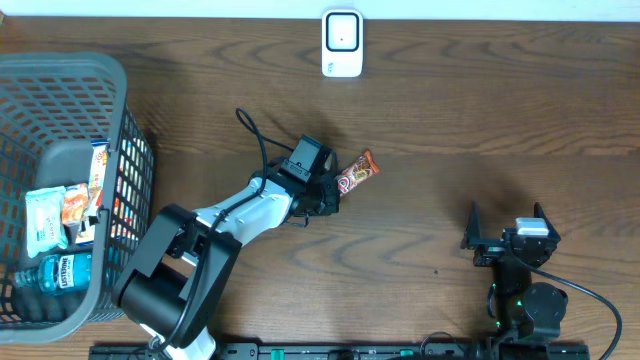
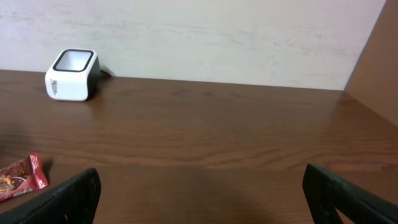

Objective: Scan the item barcode
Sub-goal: 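Carry the chocolate bar toward the white scanner with the left gripper, then open the left gripper to drop the bar on the table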

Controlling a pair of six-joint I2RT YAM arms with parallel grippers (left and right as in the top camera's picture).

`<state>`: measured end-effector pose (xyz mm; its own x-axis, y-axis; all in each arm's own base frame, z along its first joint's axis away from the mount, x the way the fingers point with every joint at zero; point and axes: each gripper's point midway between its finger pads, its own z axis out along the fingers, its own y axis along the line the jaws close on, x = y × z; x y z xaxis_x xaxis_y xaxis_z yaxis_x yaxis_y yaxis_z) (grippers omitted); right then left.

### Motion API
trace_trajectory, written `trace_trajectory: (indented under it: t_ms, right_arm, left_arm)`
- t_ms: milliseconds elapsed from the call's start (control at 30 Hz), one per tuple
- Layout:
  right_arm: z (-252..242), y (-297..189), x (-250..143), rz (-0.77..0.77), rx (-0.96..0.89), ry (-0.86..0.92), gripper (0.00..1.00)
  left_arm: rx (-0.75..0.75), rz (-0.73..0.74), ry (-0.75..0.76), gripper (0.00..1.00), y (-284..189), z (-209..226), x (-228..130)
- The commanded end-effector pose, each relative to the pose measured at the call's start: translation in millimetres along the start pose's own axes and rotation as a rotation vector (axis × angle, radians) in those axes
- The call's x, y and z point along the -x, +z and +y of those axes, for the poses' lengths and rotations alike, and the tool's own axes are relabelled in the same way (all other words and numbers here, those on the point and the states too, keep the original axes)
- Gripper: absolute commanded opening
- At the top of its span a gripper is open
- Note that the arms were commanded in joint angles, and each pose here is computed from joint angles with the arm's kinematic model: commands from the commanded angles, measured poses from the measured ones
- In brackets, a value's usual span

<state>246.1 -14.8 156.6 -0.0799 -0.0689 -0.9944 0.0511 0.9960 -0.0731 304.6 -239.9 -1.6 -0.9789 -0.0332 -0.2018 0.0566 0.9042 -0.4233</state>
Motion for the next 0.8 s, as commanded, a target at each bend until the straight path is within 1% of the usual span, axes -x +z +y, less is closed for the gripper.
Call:
trace_trajectory:
  t_ms: [0,200,233,333,367,433,467,533,600,700,767]
  right_arm:
    - [1.2,-0.2,-0.4,0.000,0.003,-0.013,0.99]
    - [1.2,-0.2,-0.4,0.001,0.003,-0.013,0.99]
    - [1.2,-0.2,-0.4,0.000,0.003,-0.013,0.99]
    - [1.2,-0.2,-0.4,0.001,0.003,-0.013,0.99]
    - [1.2,-0.2,-0.4,0.001,0.003,-0.013,0.99]
    - [1.2,-0.2,-0.4,0.001,0.003,-0.013,0.99]
    - [1.2,-0.2,-0.4,0.001,0.003,-0.013,0.99]
    - [1.2,-0.2,-0.4,0.000,0.003,-0.013,0.99]
    - [1.2,-0.2,-0.4,0.001,0.003,-0.013,0.99]
    - [1.2,-0.2,-0.4,0.000,0.003,-0.013,0.99]
    - [1.2,-0.2,-0.4,0.001,0.003,-0.013,0.99]
  left_arm:
    - [0.067,0.067,-0.105,0.08,19.6,21.2,-19.8]
    - [0.101,0.101,-0.218,0.09,31.6,31.6,-29.6]
    - [0.100,0.102,-0.222,0.15,31.6,31.4,-29.8]
    - [0.099,0.105,-0.221,0.42,31.9,30.2,-30.9]
    - [0.098,0.106,-0.219,0.55,32.1,29.4,-31.6]
    - [0.096,0.107,-0.211,0.73,32.2,26.8,-32.8]
    - [0.094,0.107,-0.207,0.79,32.1,25.2,-33.3]
    - [0.087,0.103,-0.197,0.87,30.7,21.0,-33.0]
    - [0.076,0.092,-0.189,0.93,27.2,16.0,-30.2]
    - [0.045,0.056,-0.172,0.97,13.8,4.2,-20.5]
    - [0.023,0.030,-0.146,0.97,3.6,-3.7,-14.1]
